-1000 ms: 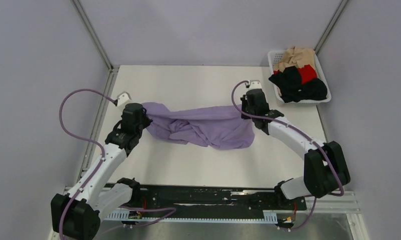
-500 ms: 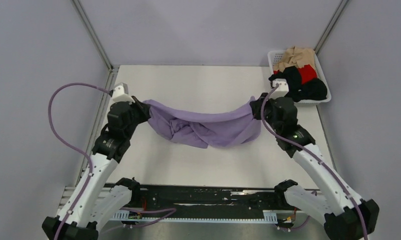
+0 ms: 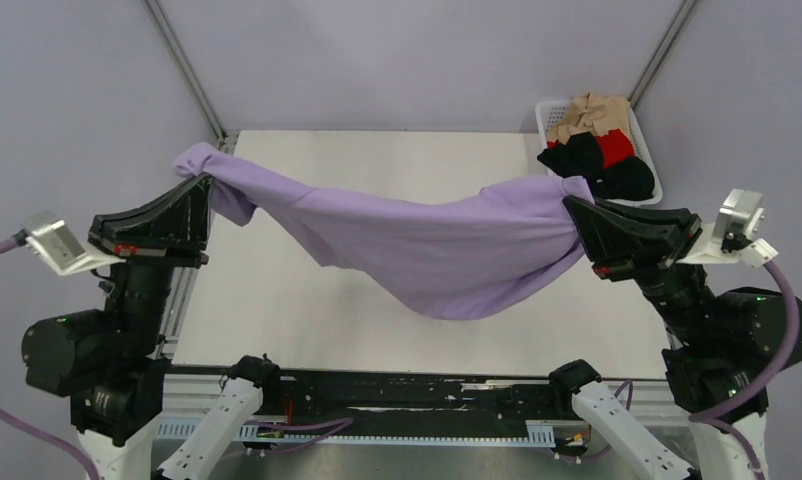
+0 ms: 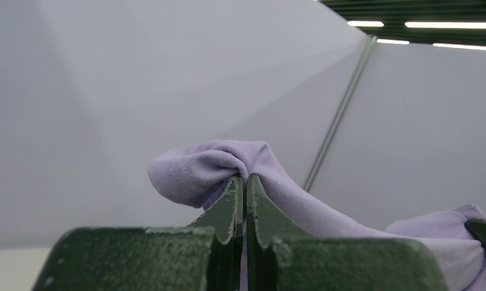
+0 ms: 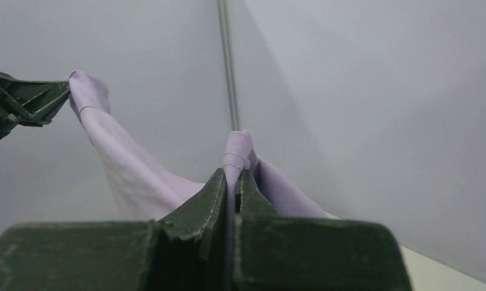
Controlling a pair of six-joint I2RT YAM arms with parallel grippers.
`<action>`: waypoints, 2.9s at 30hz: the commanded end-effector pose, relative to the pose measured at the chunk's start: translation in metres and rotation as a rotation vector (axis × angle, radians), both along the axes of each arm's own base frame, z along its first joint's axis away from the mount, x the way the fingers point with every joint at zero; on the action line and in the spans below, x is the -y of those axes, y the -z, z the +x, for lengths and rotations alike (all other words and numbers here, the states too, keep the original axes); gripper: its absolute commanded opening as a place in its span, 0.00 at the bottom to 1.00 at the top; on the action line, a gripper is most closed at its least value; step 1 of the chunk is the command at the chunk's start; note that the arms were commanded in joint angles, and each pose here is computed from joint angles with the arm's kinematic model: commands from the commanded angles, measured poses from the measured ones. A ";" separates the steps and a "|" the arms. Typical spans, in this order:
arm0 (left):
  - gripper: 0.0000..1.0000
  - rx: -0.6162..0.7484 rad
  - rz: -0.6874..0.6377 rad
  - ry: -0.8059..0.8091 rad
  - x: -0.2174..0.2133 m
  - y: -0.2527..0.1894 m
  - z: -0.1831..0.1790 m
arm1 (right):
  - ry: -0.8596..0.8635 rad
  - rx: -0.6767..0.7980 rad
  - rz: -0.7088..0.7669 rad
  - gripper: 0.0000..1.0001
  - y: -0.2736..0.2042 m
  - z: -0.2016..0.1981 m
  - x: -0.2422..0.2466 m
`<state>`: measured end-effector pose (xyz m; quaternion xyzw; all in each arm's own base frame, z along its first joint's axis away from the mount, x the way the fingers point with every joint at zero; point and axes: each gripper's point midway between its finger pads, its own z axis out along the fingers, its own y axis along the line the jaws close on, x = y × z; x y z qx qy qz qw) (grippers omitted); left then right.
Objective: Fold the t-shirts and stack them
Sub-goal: Flatten out the tshirt
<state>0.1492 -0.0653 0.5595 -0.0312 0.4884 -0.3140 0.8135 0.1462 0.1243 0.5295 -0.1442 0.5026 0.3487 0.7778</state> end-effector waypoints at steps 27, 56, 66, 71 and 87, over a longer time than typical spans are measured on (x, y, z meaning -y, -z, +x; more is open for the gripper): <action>0.28 -0.794 0.288 -0.657 -0.040 0.283 0.403 | 0.798 -1.081 0.035 0.25 0.330 0.275 0.068; 1.00 -1.216 0.221 0.011 0.079 0.444 0.241 | 0.390 -1.337 0.048 1.00 0.435 0.233 0.017; 1.00 -1.334 0.208 -0.091 0.063 0.490 0.231 | 0.601 -1.634 0.158 1.00 0.509 0.139 0.043; 1.00 -1.346 0.195 -0.140 0.054 0.495 0.229 | 0.647 -1.717 0.248 1.00 0.514 0.086 0.049; 1.00 -1.390 0.170 -0.211 0.026 0.500 0.222 | 0.684 -1.987 0.271 1.00 0.507 -0.002 0.030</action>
